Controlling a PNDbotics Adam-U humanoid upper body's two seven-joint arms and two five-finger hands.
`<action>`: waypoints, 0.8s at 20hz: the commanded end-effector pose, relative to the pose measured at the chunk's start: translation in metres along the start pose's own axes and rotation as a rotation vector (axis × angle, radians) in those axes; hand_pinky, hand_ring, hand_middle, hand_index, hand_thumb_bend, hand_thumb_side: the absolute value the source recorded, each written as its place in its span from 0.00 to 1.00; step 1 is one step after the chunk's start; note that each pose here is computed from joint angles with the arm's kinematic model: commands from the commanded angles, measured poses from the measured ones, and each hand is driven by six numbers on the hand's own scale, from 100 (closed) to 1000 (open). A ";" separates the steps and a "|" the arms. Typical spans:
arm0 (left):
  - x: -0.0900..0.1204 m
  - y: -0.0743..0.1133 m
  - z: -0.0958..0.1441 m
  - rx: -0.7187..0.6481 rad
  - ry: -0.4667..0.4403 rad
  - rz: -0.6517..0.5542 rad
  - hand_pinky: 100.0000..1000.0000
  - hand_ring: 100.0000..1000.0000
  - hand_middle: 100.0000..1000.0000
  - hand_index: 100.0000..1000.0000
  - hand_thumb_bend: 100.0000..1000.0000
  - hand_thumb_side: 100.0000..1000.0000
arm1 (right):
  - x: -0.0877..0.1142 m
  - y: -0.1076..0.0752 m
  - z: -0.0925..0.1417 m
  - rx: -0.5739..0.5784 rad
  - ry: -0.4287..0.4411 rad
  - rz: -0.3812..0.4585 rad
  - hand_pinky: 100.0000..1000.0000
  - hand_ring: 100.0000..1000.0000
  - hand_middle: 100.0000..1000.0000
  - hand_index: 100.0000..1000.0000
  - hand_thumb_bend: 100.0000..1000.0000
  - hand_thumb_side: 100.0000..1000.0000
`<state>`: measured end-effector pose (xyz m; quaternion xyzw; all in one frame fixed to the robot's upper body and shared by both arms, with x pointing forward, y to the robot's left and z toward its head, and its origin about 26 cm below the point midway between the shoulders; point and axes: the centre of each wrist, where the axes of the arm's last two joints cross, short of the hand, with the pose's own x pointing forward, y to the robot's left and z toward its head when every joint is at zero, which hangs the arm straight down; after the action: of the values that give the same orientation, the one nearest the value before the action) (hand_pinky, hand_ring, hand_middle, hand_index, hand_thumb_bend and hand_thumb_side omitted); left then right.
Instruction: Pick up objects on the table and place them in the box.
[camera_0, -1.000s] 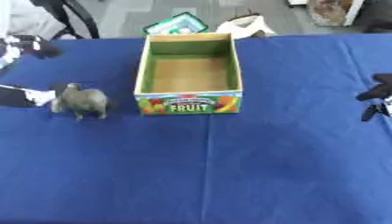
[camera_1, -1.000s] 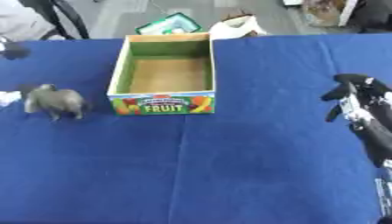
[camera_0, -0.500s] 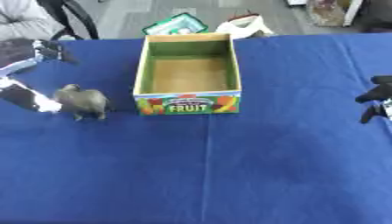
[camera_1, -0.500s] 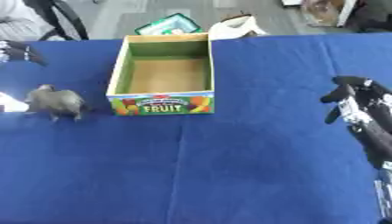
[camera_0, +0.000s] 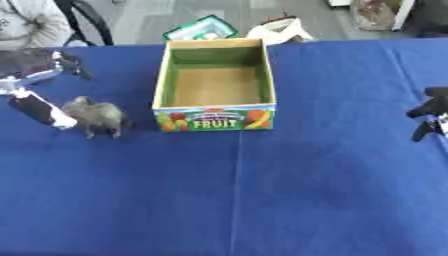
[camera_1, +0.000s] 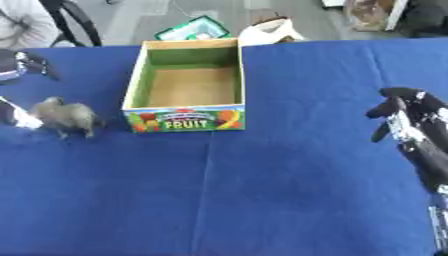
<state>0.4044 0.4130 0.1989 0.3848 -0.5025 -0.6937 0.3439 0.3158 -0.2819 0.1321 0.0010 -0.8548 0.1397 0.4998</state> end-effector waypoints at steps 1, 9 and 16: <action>-0.008 0.003 -0.001 -0.046 0.005 -0.040 0.70 0.73 0.68 0.78 0.67 0.49 | 0.007 -0.004 -0.003 0.013 -0.022 0.027 0.29 0.56 0.45 0.70 0.00 0.38; -0.009 -0.009 -0.012 -0.046 -0.007 -0.027 0.69 0.70 0.65 0.77 0.57 0.43 | 0.007 -0.004 -0.003 0.016 -0.022 0.026 0.29 0.57 0.45 0.70 0.00 0.38; -0.006 -0.023 -0.021 -0.043 -0.022 -0.015 0.66 0.65 0.59 0.74 0.45 0.37 | 0.007 -0.003 -0.003 0.016 -0.023 0.025 0.29 0.57 0.45 0.70 0.00 0.38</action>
<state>0.4226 0.4104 0.1604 0.3594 -0.4921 -0.7108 0.3513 0.3158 -0.2806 0.1318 0.0030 -0.8541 0.1421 0.5002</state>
